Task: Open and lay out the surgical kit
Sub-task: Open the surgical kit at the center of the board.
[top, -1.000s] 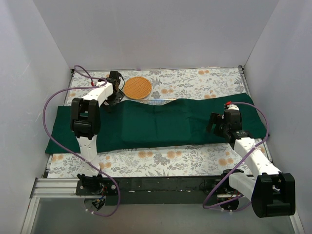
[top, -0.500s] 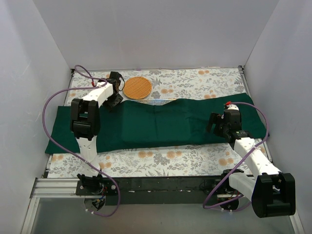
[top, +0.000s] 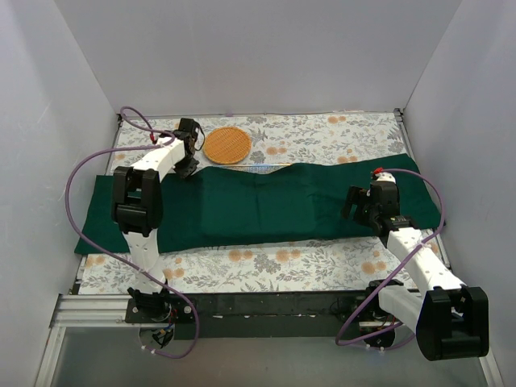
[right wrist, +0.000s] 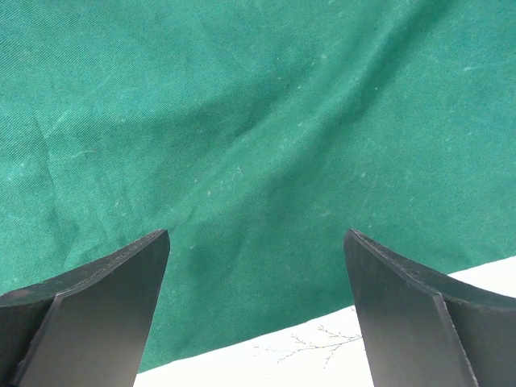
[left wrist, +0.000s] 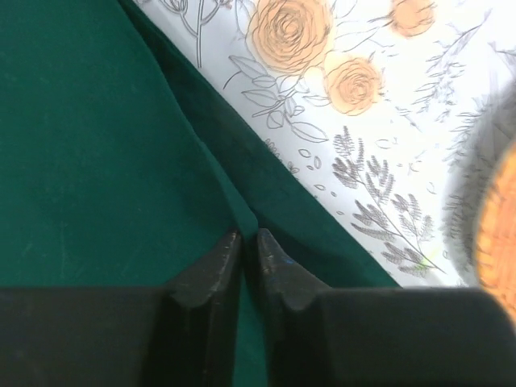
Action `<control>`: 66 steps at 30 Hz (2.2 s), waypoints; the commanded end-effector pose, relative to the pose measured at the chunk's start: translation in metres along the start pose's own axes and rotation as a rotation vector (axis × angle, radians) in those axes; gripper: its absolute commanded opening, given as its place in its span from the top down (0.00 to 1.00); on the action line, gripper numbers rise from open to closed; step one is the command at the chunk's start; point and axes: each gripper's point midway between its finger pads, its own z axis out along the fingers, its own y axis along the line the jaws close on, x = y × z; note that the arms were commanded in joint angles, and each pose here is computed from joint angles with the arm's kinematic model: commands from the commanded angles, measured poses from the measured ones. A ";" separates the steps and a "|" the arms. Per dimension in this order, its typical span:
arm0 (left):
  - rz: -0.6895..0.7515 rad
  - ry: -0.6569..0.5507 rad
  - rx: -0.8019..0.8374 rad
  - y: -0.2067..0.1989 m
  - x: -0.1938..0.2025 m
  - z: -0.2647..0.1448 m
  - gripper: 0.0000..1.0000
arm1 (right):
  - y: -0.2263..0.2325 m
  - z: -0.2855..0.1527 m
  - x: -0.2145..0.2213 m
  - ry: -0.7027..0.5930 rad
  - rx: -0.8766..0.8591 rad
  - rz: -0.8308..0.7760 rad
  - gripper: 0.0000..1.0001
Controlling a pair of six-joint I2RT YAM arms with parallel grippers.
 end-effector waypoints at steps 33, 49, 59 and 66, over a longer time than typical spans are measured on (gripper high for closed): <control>0.065 -0.199 0.175 0.018 -0.031 -0.054 1.00 | 0.110 0.120 -0.143 0.040 0.172 -0.019 0.02; 0.056 -0.198 0.194 0.017 -0.032 -0.059 1.00 | 0.110 0.149 -0.101 0.158 0.214 -0.047 0.09; 0.056 -0.194 0.201 0.016 -0.031 -0.060 1.00 | 0.106 0.136 -0.100 0.137 0.208 -0.049 0.26; 0.056 -0.208 0.193 0.018 -0.034 -0.060 1.00 | 0.104 0.129 -0.105 0.116 0.208 -0.050 0.42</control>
